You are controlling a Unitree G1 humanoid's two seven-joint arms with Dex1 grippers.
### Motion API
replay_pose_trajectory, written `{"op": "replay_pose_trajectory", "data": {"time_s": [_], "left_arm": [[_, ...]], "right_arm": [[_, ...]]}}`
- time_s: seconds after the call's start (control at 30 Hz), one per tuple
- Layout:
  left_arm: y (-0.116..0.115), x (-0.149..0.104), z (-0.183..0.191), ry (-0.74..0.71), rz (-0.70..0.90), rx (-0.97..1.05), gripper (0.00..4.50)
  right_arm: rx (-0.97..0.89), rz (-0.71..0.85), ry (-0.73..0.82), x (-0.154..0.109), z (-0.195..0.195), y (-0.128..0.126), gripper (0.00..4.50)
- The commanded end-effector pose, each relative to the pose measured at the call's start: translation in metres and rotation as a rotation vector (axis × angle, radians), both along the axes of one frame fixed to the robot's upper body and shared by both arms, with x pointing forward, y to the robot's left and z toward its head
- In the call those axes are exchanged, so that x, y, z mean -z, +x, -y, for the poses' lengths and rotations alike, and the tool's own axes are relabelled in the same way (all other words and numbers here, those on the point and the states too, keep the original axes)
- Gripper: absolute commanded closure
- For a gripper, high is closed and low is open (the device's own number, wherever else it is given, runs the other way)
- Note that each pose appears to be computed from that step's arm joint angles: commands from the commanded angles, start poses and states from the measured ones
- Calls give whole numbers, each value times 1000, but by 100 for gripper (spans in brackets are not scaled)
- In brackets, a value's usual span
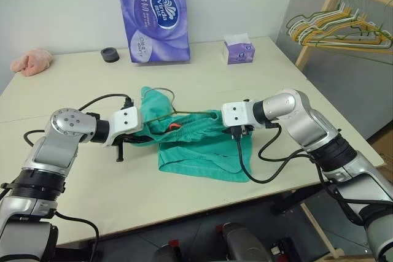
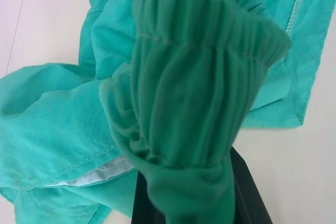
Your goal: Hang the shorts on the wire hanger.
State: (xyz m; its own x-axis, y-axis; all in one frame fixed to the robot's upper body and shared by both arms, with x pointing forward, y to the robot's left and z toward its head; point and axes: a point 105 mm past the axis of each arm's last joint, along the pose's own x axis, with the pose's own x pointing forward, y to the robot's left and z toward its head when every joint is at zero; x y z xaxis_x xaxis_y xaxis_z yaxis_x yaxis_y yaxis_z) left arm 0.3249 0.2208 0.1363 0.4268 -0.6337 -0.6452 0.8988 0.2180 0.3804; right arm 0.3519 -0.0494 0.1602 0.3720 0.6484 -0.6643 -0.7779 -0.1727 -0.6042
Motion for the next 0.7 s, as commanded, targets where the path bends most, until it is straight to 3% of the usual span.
{"op": "replay_pose_trajectory", "data": {"time_s": [0.03, 0.13, 0.43, 0.7], "left_arm": [[1, -13, 6, -25, 57, 19, 450], [0, -12, 7, -23, 55, 25, 450], [2, -9, 11, -9, 63, 34, 450], [4, -24, 8, -116, 75, -21, 223]], "right_arm": [[-41, 28, -25, -8, -5, -2, 338], [-50, 18, -26, -7, -6, -5, 445], [-81, -37, -33, -2, -11, -17, 449], [-35, -74, 12, -4, -7, -17, 450]]}}
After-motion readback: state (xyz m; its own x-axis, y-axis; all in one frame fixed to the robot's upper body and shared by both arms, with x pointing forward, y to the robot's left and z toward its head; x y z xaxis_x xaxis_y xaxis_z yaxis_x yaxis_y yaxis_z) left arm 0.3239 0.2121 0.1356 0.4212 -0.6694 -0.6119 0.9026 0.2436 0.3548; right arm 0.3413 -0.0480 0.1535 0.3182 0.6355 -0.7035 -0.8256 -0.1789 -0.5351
